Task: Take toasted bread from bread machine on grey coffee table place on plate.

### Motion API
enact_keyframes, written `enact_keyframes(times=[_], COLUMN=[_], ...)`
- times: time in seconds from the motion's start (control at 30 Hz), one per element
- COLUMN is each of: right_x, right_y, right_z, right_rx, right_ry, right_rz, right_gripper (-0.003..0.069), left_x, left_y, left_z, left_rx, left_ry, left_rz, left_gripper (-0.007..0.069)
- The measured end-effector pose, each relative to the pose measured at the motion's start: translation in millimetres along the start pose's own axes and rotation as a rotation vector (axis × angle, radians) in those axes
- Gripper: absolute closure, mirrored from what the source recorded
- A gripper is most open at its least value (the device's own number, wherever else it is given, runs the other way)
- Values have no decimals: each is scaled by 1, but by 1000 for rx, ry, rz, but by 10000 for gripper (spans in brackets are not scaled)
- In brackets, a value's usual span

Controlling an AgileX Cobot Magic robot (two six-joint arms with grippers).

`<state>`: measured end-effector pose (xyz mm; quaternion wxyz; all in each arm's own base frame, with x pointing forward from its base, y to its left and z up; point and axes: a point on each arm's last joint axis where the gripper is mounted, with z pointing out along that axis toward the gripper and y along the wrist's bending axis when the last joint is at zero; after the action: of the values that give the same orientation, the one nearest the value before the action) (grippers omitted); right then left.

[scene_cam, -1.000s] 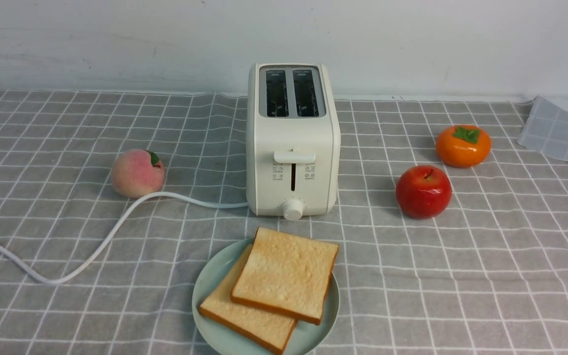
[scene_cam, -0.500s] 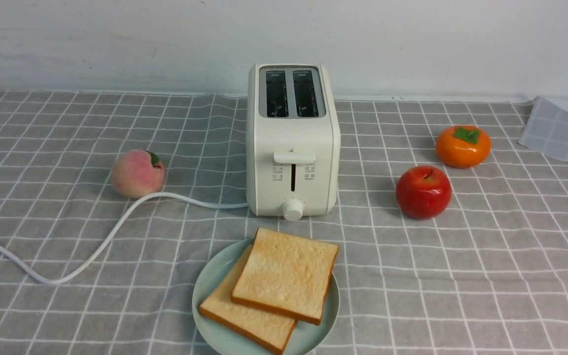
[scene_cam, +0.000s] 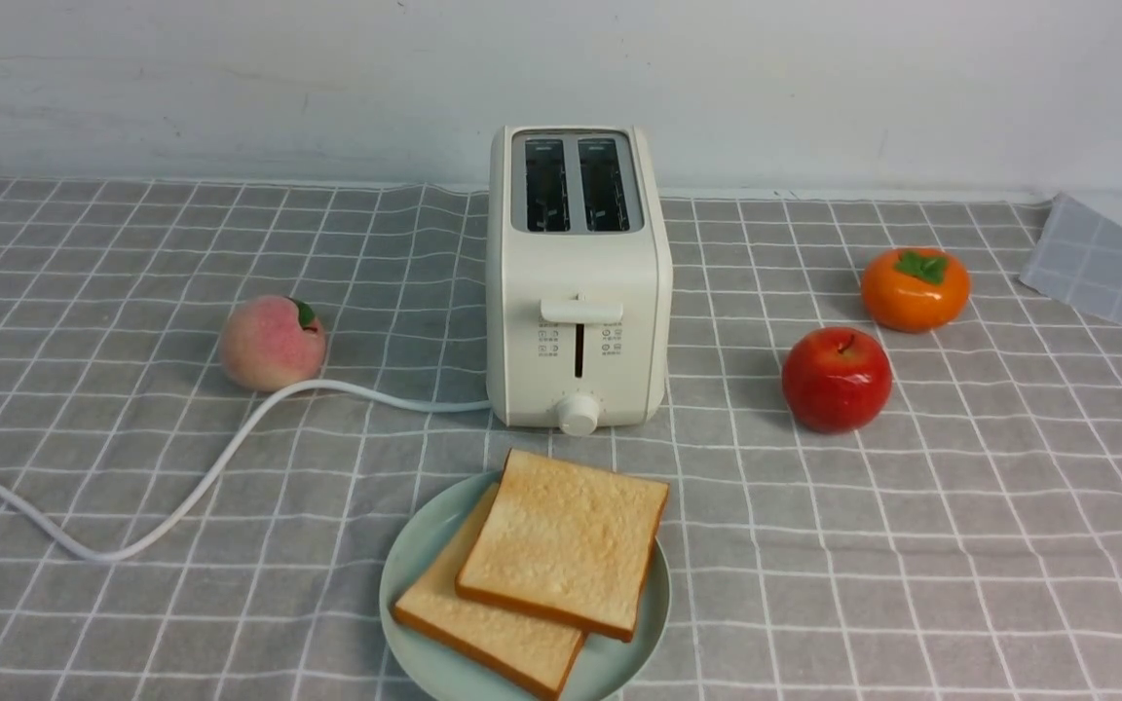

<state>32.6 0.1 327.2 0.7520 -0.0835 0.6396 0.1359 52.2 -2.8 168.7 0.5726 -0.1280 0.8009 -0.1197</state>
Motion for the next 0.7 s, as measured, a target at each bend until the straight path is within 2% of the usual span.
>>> enact_keyframes(times=[0.2, 0.3, 0.47, 0.7], right_x=[-1, 0, 7, 18], right_y=[1, 7, 14, 16], right_z=[0, 0, 3, 7], right_rx=[-14, -81, -148, -165], right_ry=[-7, -16, -22, -11], right_rz=[20, 75, 42, 42], right_gripper=[521, 519, 516, 507], left_x=[0, 0, 0, 0], left_y=[0, 0, 0, 0], left_z=[0, 0, 0, 0], left_rx=[-1, -1, -1, -1], left_ry=[0, 0, 0, 2], left_rz=[0, 0, 0, 0], left_gripper=[575, 571, 568, 557])
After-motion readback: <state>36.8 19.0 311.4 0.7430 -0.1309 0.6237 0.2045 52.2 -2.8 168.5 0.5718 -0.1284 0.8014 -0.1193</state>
